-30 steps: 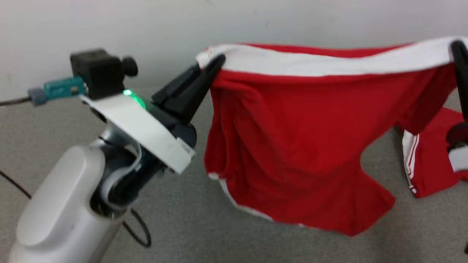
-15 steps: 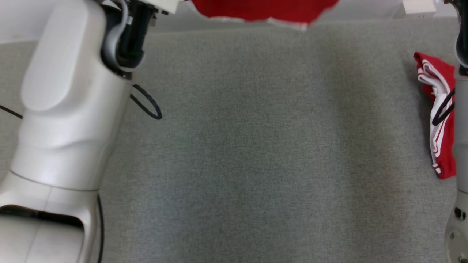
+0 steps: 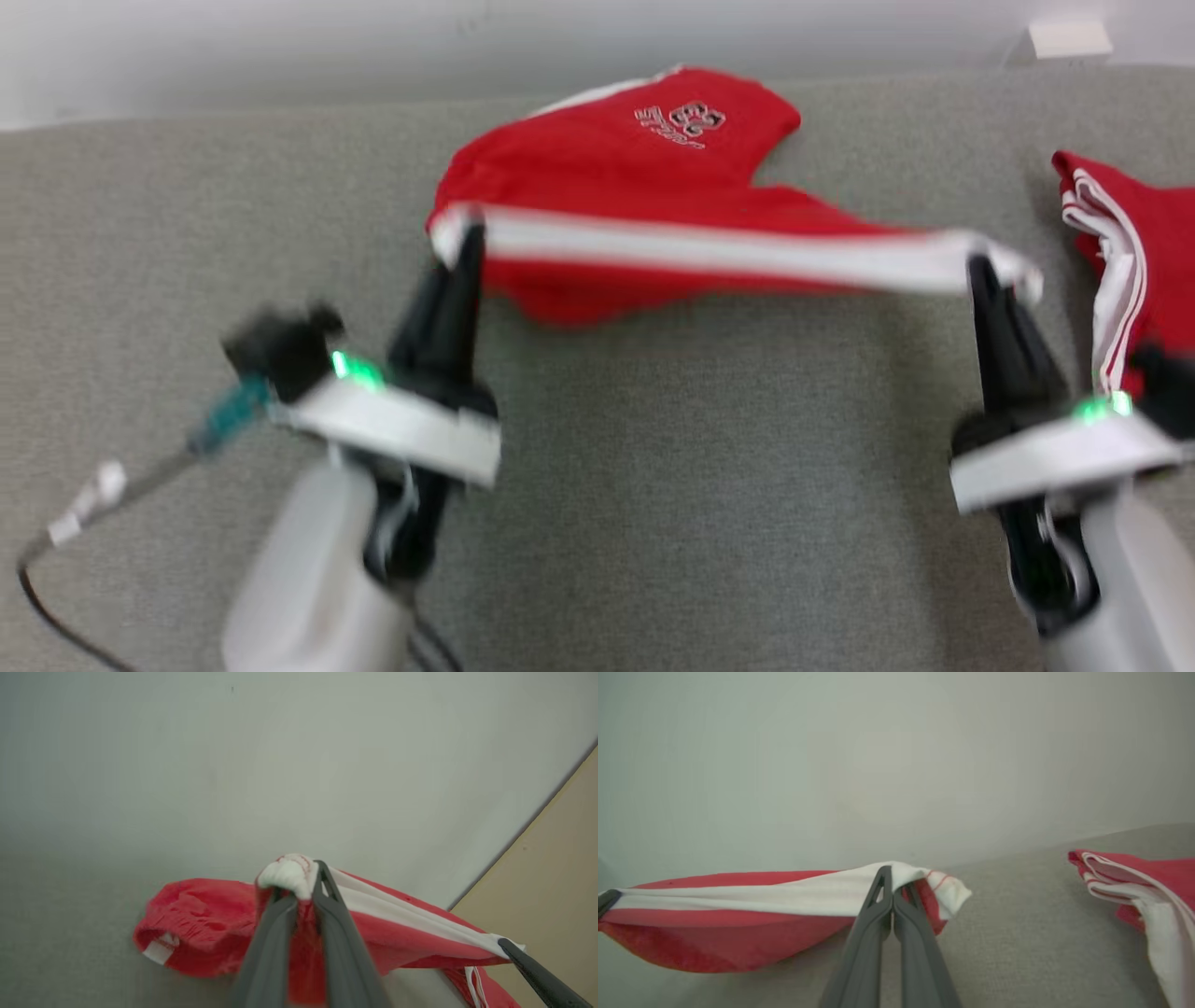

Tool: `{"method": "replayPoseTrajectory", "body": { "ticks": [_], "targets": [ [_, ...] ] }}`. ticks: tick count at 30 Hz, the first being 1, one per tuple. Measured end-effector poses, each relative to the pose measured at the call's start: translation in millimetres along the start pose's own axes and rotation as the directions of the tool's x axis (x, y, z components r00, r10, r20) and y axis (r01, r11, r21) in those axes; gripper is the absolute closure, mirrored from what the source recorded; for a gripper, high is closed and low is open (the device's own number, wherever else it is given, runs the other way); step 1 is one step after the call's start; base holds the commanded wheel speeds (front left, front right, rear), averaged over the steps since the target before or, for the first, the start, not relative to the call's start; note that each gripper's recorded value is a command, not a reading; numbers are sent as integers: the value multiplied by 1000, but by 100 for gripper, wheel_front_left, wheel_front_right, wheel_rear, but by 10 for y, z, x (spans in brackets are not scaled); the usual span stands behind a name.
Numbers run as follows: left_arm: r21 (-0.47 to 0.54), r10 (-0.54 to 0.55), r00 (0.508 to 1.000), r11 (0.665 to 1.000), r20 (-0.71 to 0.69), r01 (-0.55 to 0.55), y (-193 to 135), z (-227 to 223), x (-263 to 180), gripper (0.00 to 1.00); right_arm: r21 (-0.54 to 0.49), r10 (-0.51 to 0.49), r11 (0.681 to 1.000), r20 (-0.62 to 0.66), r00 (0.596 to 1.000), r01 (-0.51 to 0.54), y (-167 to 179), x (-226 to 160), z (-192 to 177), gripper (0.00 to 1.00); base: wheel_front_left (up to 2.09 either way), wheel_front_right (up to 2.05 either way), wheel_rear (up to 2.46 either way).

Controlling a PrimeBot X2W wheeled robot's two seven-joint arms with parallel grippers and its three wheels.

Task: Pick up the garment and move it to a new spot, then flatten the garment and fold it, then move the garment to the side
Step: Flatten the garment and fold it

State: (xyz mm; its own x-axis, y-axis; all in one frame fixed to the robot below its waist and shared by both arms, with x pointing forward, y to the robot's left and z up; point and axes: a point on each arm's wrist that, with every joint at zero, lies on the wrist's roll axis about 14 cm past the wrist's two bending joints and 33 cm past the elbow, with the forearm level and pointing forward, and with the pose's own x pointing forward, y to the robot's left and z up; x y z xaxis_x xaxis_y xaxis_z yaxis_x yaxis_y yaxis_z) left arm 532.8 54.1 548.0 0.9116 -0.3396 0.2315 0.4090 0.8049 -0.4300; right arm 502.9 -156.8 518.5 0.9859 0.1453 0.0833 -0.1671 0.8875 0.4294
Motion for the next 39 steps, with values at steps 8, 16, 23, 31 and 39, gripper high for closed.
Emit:
{"method": "replayPoseTrajectory", "body": {
  "ticks": [8, 16, 23, 31, 39],
  "targets": [
    [-108, 99, 982, 987, -159, -117, -73, -489, -1122, 100, 72, -79, 993, -184, 980, 94, -193, -1025, -427, 100, 0, 0, 0],
    [-122, 146, 930, 973, -338, -197, -230, -785, -2089, 100, 67, -98, 989, -389, 916, 135, -213, -1877, -677, 100, 0, 0, 0],
    [-174, 112, 930, 968, -350, -182, -298, -578, -2107, 100, -4, 2, 1000, -464, 886, -4, -14, -1739, -475, 100, 0, 0, 0],
    [-272, 75, 929, 945, -363, -182, -201, -296, -1527, 100, -95, 124, 974, -542, 831, -207, 285, -791, -270, 100, 0, 0, 0],
    [-306, 116, 907, 918, -404, -253, 117, -211, -948, 100, -36, 168, 962, -702, 693, -270, 468, 67, -659, 100, 0, 0, 0]
  ]
}}
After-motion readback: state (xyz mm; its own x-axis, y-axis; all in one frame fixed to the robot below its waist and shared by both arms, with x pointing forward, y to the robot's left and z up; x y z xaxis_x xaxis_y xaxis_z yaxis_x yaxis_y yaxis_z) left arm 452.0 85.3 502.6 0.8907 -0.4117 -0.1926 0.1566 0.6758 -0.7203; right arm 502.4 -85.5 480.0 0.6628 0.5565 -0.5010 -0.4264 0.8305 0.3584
